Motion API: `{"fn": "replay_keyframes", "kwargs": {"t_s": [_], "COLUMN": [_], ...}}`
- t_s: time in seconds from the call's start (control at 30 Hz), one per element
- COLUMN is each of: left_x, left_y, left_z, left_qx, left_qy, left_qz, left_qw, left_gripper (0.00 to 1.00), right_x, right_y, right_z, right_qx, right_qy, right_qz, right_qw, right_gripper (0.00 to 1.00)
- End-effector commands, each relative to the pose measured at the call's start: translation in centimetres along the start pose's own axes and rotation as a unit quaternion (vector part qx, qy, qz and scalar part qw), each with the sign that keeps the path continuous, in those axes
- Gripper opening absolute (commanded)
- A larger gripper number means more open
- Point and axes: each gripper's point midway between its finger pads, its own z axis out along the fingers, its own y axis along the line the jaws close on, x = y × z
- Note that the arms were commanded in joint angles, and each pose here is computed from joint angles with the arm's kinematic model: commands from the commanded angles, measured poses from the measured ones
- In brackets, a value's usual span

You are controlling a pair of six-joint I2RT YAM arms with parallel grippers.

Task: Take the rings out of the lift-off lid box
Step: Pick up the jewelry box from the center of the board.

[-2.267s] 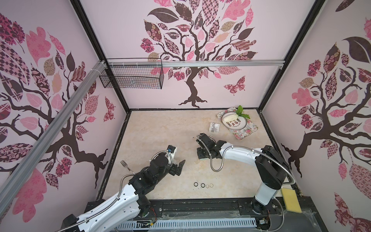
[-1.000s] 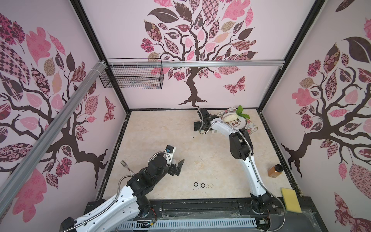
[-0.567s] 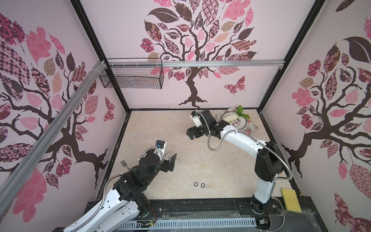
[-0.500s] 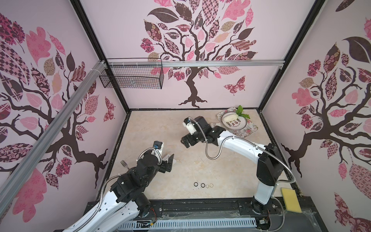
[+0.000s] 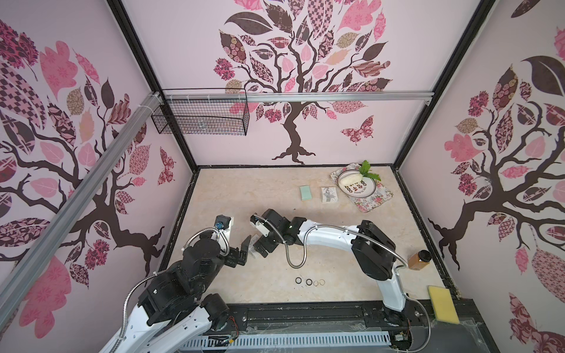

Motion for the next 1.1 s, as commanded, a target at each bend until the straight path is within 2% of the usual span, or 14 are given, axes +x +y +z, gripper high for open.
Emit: {"fn": "replay_keyframes", "kwargs": {"t_s": [0.0,0.2,0.47,0.67,0.87,1.07], "left_x": [0.3,0.7,1.1,1.1,1.2,0.6], "left_y": [-0.5,-0.9,-0.8,-0.9,-1.1,-2.2], "left_z": [0.0,0.0,-0.1,0.0,0.1,1.6], "left_qx": [0.016,0.028,0.03,0.032,0.034,0.042], "left_qy": [0.011,0.008,0.002,0.003,0.006,0.006], "left_qz": [0.015,0.016,0.012,0.013,0.014,0.028], "left_qw": [1.0,0.999,0.999,0.999,0.999,0.999], "left_gripper": [0.98,0.98,0.98,0.98,0.98,0.98], "right_x": [-0.7,-0.4,1.1,1.5,1.3,-0.3], "right_y": [0.9,3.3,2.6,2.0,1.0,-2.6], "right_z": [2.1,3.9,6.1,6.1,4.5,-1.2], "right_qx": [0.0,-0.011,0.023,0.037,0.042,0.01], "right_qy": [0.0,0.013,0.04,0.044,0.029,-0.013], "right_qz": [-0.003,-0.017,-0.003,0.001,0.024,0.096], "right_qw": [1.0,1.0,0.999,0.998,0.998,0.995], "right_gripper": [1.0,1.0,0.99,0.89,0.7,0.68]}}
